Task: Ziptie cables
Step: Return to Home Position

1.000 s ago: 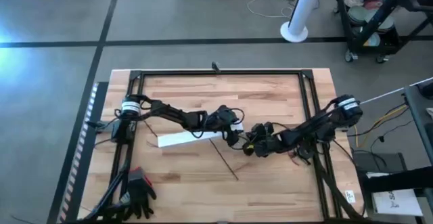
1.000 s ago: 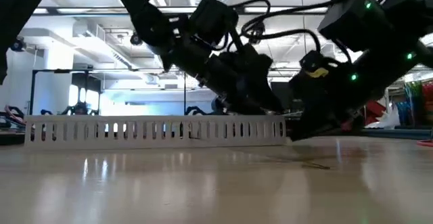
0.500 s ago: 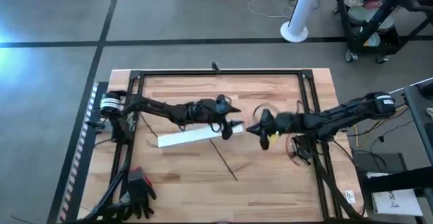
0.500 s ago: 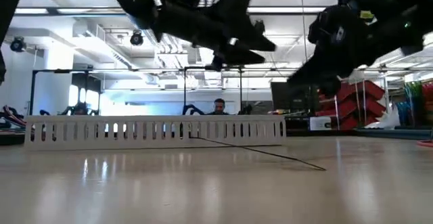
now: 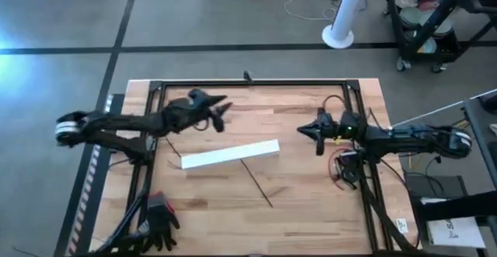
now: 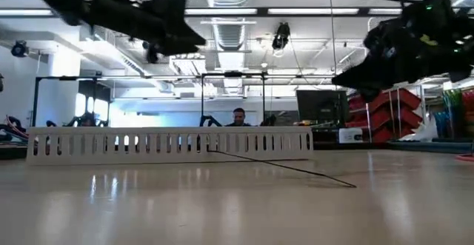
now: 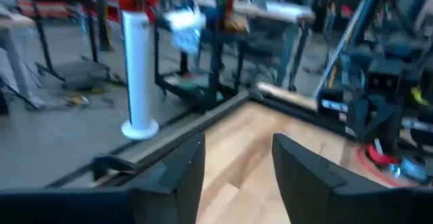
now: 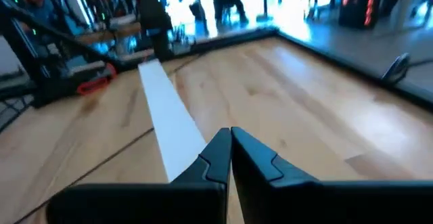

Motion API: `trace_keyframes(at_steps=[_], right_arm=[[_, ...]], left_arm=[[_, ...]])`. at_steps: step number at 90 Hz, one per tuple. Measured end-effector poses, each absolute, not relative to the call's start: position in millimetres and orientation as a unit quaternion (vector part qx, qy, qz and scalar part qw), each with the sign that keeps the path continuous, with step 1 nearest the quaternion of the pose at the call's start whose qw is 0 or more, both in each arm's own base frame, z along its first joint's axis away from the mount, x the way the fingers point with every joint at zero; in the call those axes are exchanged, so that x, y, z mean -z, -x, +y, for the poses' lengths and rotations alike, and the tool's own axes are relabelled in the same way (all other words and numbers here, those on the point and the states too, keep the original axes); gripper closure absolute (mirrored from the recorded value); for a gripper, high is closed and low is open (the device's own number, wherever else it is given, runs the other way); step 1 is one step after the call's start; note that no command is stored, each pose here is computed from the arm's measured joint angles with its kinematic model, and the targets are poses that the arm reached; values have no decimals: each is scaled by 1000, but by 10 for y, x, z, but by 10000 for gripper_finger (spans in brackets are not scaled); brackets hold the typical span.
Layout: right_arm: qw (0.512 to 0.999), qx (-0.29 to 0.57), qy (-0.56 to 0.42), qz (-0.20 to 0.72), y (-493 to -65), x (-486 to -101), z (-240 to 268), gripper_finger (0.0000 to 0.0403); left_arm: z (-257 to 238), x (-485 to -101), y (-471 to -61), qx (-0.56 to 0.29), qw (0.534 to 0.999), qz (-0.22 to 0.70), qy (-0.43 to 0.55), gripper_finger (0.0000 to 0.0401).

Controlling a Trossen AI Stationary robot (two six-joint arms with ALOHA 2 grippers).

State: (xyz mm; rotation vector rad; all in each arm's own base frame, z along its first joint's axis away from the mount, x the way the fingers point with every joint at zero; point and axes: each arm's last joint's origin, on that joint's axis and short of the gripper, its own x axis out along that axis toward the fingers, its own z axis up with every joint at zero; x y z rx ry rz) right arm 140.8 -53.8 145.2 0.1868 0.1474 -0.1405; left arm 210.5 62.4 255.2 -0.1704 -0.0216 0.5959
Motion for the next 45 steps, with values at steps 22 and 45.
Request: trace_keyframes(at_steps=[22,45], right_arm=[[984,72,-110,117,-1231,-1481,-456,403],[993,68,-83,46,-982,-1679,-341,403]], left_arm=[[450,-2337,-1558,-228,970,-44,66,298],[292,-1969,-1194,-160,982,-85,54,334]])
